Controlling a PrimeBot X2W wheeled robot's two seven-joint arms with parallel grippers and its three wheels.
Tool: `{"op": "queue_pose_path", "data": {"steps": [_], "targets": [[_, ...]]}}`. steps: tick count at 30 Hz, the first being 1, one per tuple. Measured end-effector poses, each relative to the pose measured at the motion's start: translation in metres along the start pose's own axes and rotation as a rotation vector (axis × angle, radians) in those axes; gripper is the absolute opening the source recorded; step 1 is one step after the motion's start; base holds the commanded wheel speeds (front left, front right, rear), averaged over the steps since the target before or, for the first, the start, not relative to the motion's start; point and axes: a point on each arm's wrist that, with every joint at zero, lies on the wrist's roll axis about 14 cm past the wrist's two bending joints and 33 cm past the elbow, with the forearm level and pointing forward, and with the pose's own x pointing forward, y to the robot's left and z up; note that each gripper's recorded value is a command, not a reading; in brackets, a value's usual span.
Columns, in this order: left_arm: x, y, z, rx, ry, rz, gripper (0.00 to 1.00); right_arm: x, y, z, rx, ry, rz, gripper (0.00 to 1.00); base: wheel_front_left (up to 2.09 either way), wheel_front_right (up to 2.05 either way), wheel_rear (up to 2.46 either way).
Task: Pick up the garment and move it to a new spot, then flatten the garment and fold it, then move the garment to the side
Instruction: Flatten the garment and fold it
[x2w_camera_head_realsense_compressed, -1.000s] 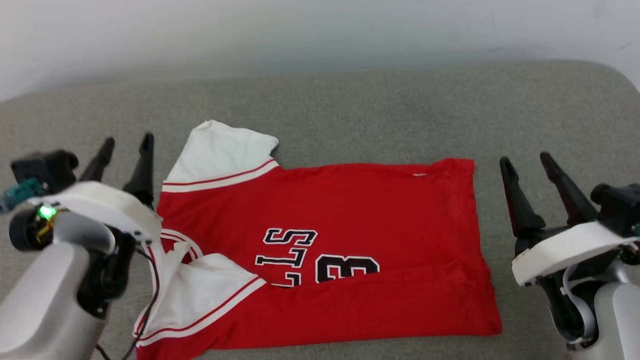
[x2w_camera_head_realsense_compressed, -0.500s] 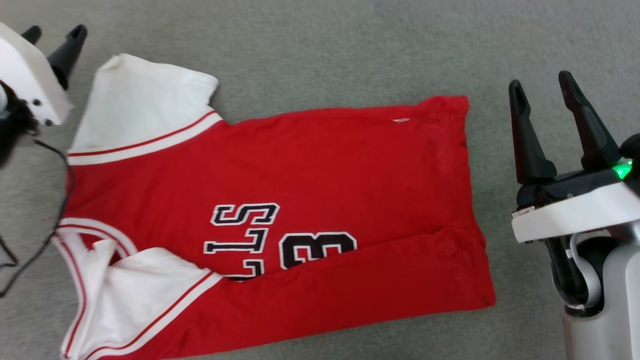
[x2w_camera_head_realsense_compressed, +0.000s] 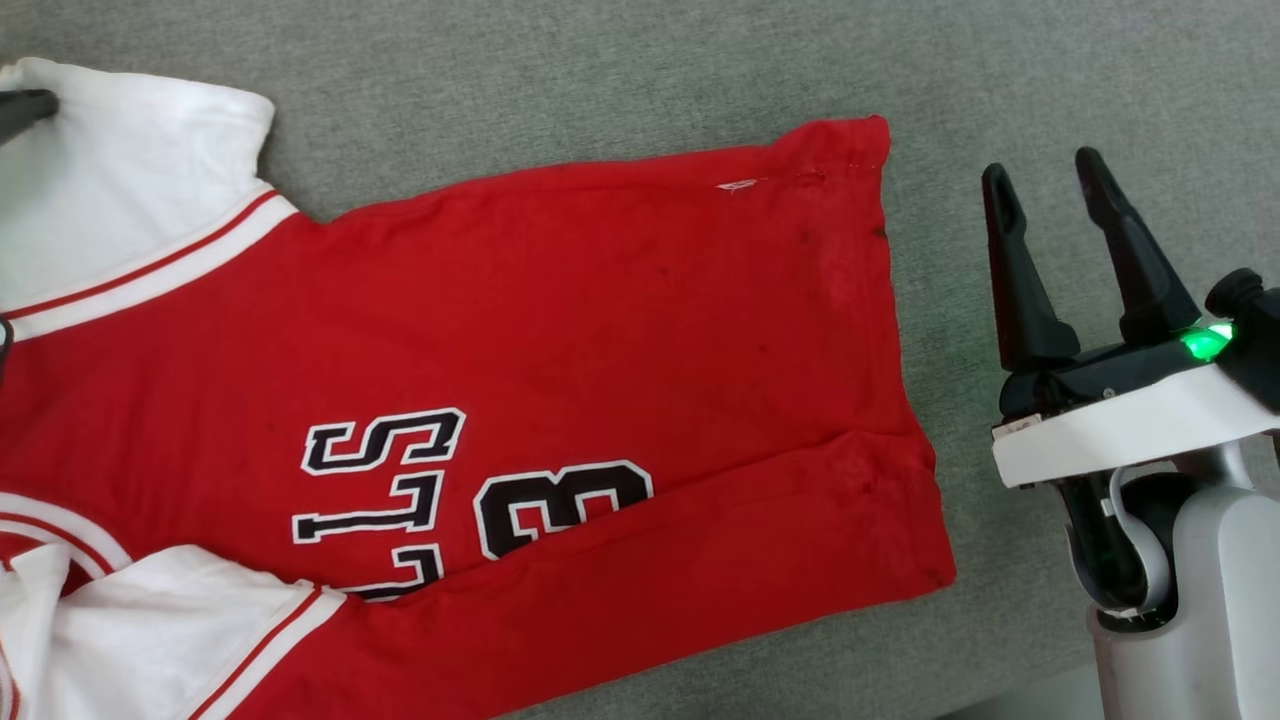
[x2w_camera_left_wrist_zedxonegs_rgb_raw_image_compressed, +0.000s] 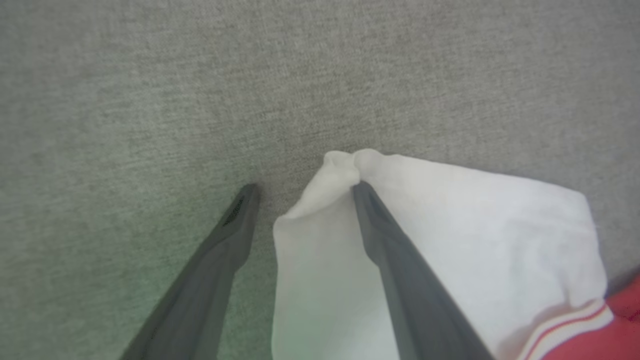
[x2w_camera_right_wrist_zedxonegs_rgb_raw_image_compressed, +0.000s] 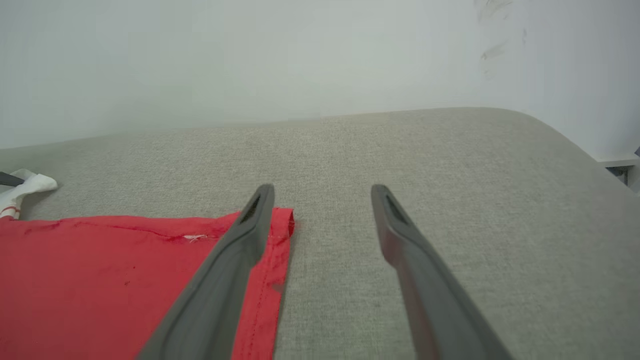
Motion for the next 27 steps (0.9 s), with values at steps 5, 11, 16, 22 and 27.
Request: {"op": "queue_pose_path", "data": {"steps": [5, 11, 16, 22, 27], "targets": [[0.004, -0.006, 0.001, -0.04, -0.016, -0.024, 0.0, -0.002, -0.006, -0.009, 0.029, 0.046, -0.018, 1.0, 0.0, 0.0, 0.0], [-0.005, -0.007, 0.004, -0.037, -0.083, -0.01, 0.0, 0.013, -0.006, -0.03, 0.102, 0.208, 0.005, 1.0, 0.0, 0.0, 0.0], [-0.021, -0.016, 0.009, 0.004, -0.136, -0.023, 0.0, 0.033, 0.001, -0.054, 0.107, 0.437, 0.07, 1.0, 0.0, 0.0, 0.0], [-0.046, -0.018, 0.02, 0.056, -0.208, -0.02, 0.0, 0.055, 0.025, -0.074, 0.074, 0.647, 0.161, 1.0, 0.0, 0.0, 0.0], [-0.053, -0.012, 0.017, 0.071, -0.23, -0.008, 0.0, 0.064, 0.037, -0.092, 0.036, 0.803, 0.2, 1.0, 0.0, 0.0, 0.0]]}}
